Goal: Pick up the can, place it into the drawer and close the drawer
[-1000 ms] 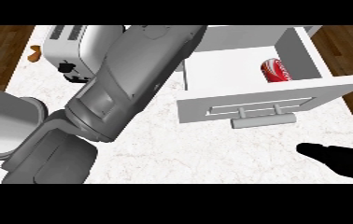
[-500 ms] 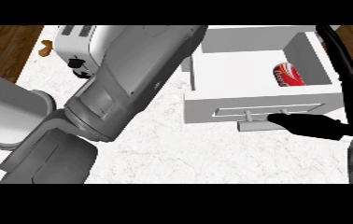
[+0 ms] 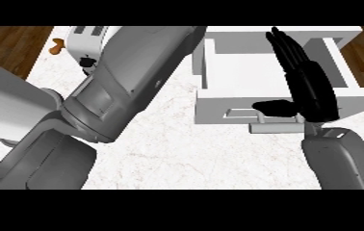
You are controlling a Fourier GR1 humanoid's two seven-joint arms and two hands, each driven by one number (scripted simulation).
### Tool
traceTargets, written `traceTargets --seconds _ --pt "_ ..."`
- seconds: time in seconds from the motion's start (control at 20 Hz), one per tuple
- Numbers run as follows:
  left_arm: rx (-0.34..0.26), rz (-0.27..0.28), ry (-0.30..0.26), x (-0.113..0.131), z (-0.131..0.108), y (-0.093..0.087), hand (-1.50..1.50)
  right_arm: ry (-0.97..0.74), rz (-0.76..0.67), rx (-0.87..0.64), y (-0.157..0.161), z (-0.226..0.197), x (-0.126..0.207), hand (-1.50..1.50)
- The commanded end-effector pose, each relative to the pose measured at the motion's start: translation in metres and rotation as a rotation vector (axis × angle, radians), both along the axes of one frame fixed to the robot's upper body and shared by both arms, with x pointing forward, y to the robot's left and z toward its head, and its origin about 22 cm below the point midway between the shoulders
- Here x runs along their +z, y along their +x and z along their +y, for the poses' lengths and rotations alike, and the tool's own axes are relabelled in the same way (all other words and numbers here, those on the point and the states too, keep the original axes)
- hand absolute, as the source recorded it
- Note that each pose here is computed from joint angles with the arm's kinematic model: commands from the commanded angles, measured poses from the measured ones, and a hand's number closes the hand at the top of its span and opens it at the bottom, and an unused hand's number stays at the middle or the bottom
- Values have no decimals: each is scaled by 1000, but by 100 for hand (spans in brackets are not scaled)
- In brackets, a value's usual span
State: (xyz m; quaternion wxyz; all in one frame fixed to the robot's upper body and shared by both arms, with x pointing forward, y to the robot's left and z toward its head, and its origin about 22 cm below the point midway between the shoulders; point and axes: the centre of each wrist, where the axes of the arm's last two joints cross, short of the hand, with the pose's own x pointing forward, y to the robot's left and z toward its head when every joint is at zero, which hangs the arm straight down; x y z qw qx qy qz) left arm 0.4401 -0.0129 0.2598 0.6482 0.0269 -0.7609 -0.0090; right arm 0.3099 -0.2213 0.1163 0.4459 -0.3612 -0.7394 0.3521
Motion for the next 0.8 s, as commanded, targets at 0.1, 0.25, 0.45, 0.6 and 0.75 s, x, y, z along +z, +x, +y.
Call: traceTargets --seconds 0.1,0.25,0.45,0.6,0.75 --pt "-7 1 -13 -2 16 6 -150 -101 -4 -11 31 17 -35 -150" --pt "9 -1 -24 -12 23 9 -150 -142 -1 -46 56 5 -47 -150" --pt "14 2 -16 -12 42 14 -150 -145 -30 -87 83 24 -51 -150" --pt "21 1 -12 22 38 9 -150 -175 -58 -131 92 21 -63 -150" --pt "34 31 -14 -1 57 14 -150 -155 -134 -190 102 25 -60 -150"
